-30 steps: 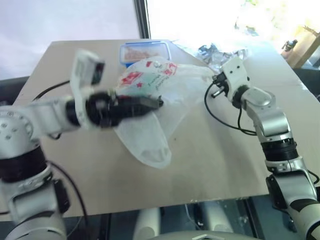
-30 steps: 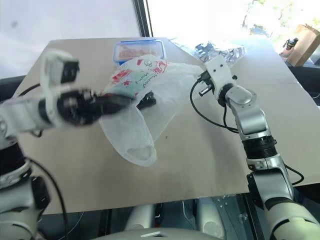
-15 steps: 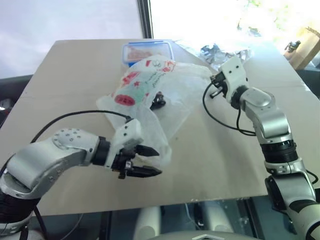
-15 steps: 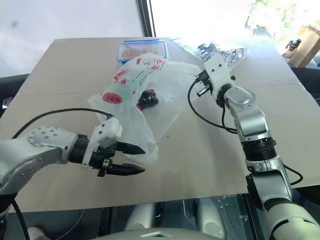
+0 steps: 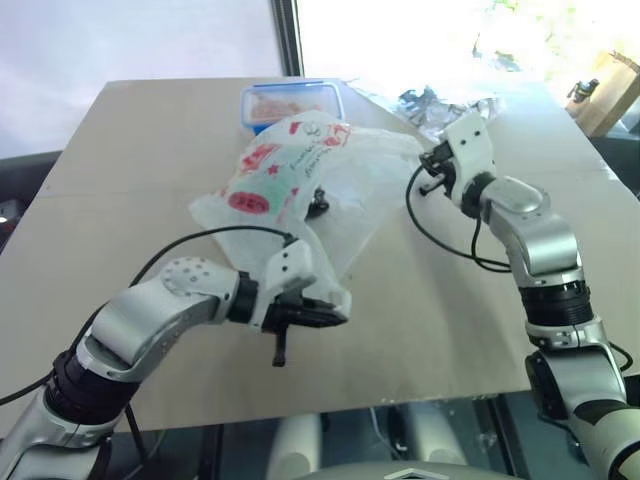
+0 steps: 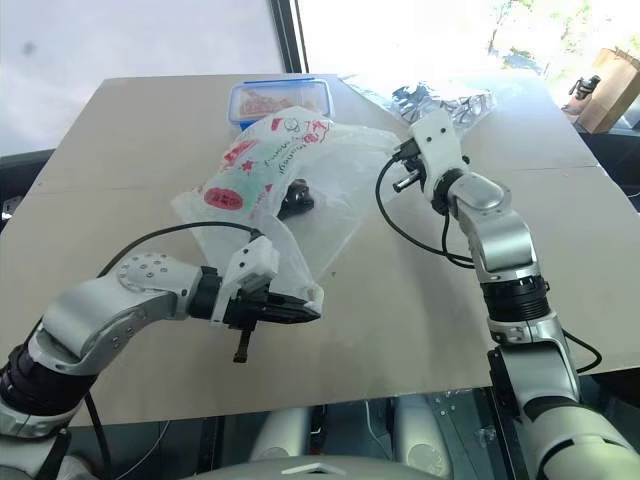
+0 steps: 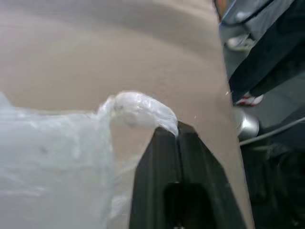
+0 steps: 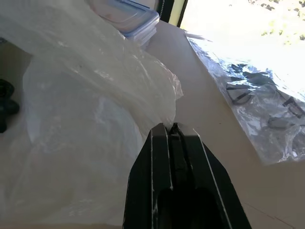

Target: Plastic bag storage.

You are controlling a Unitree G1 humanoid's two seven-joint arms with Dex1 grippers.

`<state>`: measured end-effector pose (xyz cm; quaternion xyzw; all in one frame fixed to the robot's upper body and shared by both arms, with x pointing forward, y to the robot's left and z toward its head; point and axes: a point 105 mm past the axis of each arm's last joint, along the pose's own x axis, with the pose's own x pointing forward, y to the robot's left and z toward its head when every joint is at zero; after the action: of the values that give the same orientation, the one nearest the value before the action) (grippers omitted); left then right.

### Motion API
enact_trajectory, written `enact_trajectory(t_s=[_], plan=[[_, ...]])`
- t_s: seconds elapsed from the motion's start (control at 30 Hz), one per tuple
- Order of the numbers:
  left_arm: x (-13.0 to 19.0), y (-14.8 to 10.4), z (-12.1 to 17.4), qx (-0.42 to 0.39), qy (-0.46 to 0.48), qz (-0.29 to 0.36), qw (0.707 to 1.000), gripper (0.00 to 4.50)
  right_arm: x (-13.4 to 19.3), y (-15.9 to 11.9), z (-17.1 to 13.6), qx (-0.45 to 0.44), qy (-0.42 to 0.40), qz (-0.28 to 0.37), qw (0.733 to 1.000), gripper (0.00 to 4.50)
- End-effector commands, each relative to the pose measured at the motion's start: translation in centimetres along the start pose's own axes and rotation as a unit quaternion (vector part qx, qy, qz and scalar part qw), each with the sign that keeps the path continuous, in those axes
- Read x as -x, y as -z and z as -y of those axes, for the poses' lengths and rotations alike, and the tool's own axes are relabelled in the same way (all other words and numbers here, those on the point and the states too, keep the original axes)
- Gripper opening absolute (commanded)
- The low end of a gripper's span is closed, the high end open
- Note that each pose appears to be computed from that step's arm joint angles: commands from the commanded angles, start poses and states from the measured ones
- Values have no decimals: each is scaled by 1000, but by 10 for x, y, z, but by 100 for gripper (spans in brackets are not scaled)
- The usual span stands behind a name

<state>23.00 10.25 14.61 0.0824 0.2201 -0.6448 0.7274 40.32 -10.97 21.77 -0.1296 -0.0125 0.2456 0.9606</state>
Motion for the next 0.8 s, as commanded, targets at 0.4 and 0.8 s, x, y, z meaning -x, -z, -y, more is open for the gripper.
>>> enact_trajectory(t_s=[0.4, 0.8], plan=[[260, -227, -36, 42, -91, 677, 729, 3, 74, -224, 45, -409, -213, 379, 802, 0], [218, -252, -34, 23, -30, 628, 777, 0, 67, -157, 27, -147, -89, 218, 961, 179]])
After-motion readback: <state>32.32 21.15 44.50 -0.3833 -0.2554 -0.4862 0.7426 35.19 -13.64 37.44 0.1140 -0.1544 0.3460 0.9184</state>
